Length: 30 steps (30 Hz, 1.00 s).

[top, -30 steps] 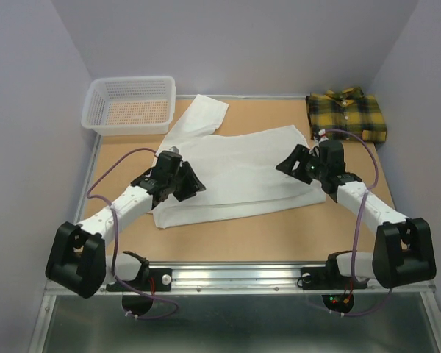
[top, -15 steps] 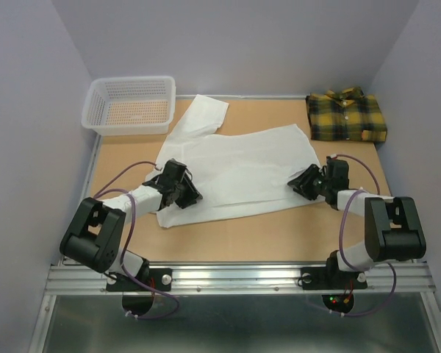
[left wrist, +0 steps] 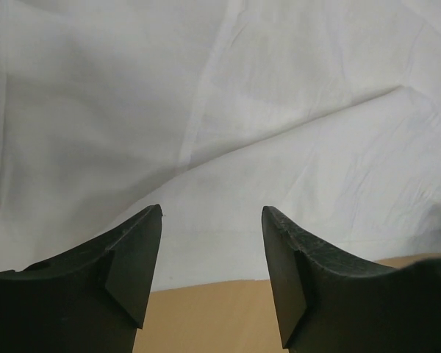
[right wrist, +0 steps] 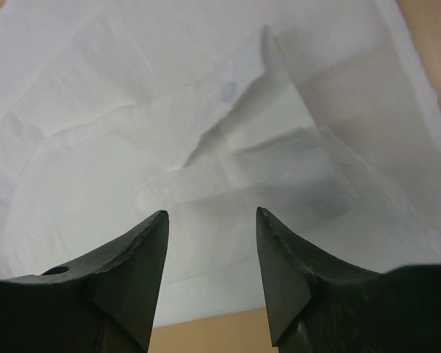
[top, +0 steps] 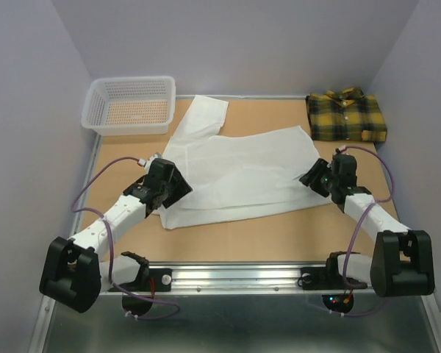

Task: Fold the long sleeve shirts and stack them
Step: Fold the shirt

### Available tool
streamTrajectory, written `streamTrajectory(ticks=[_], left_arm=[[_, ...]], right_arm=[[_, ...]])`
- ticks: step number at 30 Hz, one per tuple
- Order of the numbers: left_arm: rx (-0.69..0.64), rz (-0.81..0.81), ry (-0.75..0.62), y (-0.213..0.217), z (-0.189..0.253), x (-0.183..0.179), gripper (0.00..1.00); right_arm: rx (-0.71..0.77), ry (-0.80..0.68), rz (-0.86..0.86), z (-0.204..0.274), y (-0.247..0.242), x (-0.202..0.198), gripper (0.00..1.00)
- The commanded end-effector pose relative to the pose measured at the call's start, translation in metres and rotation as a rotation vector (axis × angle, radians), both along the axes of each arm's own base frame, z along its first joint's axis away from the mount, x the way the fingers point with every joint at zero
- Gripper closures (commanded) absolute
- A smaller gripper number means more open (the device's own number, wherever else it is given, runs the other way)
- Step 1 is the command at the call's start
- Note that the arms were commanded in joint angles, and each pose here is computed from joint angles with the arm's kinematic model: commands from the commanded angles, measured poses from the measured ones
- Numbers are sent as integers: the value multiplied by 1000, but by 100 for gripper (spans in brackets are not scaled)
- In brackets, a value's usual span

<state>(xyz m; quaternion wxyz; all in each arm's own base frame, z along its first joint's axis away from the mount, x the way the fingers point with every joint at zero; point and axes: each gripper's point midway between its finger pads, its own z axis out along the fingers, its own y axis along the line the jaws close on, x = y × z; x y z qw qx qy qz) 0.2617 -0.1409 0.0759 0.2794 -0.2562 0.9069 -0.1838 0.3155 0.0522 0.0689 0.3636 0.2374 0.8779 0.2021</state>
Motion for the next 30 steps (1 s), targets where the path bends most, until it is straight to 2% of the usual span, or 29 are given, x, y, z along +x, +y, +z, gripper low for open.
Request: streamTrajectory(ticks=[1,2,6,12,16,19,23,27,30], left_arm=[[99,21,-42,21,22,2,32],[105,19,-29,22,20,0,32],[100,-22,37,17,2,-12,35],[92,-38,159,19,-37,-39,42],[119,18,217,35,-58,-58,42],[133,64,209,47,-54,-59,42],[140,81,121,50,-20,-43,40],[194,70,12,55,26,-19,31],[193,-7,-33,42,37,-8,26]], right_arm=[[-177,-129,111,53,22,17,43],[-196,-165,131,69,29,23,43],[-252,-178,237,79,64,29,43],[-260,-119,283,59,81,32,42],[-361,-79,260,44,66,39,41],[-428,-65,247,44,57,47,41],[-441,-64,278,47,63,53,40],[-448,-62,323,44,78,57,40],[-448,-64,347,44,89,61,39]])
